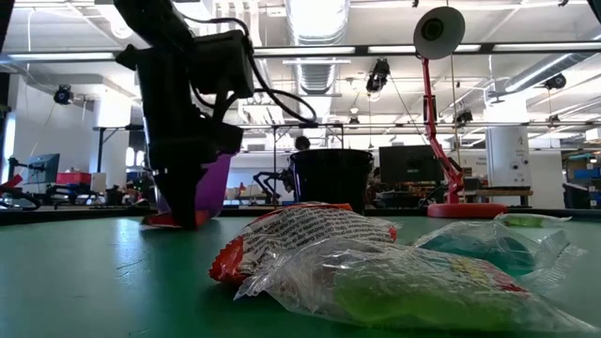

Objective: Sort candy
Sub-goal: Put the red candy pack into the black bucket

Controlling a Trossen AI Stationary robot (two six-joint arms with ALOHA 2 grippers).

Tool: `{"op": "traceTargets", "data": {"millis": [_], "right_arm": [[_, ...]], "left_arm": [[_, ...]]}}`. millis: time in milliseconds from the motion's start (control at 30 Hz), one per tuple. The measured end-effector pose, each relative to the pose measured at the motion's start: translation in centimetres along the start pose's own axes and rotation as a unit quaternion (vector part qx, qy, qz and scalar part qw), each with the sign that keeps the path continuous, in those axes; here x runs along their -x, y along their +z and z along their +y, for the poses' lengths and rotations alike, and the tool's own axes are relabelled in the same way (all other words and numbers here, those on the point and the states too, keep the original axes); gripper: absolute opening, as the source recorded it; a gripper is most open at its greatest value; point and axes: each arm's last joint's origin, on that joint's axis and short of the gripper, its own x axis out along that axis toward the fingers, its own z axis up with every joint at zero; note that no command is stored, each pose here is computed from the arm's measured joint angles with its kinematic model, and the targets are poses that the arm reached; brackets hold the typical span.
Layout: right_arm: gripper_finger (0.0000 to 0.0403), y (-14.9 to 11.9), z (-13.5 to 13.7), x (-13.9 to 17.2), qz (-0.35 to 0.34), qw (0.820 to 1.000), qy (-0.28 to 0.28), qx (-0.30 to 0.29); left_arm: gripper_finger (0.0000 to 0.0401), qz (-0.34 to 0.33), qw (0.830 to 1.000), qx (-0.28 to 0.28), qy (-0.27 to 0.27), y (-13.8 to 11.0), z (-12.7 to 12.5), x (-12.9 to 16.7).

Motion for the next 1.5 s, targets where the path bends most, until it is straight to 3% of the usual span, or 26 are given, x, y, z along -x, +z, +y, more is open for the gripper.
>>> {"op": "traceTargets", "data": {"millis": [167, 233, 533, 800, 933, 1167, 1367, 1500], "right_arm": [[0.0122, -0.1, 0.2, 0.8, -0.01, 1.0, 0.0, 0.002], [0.0122, -0.2, 0.2, 0.9, -0.012, 1.0, 0.0, 0.003], [0.0113, -0.2, 0.3, 1.2, -0.015, 1.0, 0.0, 0.003], [0.0109, -0.2, 0.3, 1.2, -0.014, 1.0, 0.0, 0.001], [0.0107, -0.2, 0.3, 1.2, -0.015, 1.0, -0.001, -0.004], [0.0104, -0.2, -0.1, 1.2, -0.018, 0.998, -0.056, -0.011], [0.0104, -0.2, -0.2, 1.2, -0.02, 0.997, -0.08, 0.001], [0.01, 0.2, -0.4, 1.3, -0.037, 0.994, -0.101, 0.008]], "left_arm": [[0.0036, -0.008, 1.0, -0.006, 0.006, 0.1, 0.0, 0.0], [0.0016, -0.009, 1.0, -0.008, 0.004, 0.1, 0.0, 0.2], [0.0003, -0.01, 0.997, 0.009, -0.071, -0.9, 0.3, 3.5], [0.0001, -0.103, 0.985, 0.029, -0.133, -1.1, 0.7, 8.4], [0.0, -0.172, 0.973, 0.025, -0.152, -0.4, 1.1, 9.9], [0.0, -0.306, 0.935, 0.027, -0.176, 2.2, 2.3, 11.7], [0.0, -0.386, 0.908, 0.042, -0.159, 4.7, 5.3, 12.2], [0.0, -0.436, 0.879, 0.062, -0.183, 6.4, 8.2, 12.8]]}}
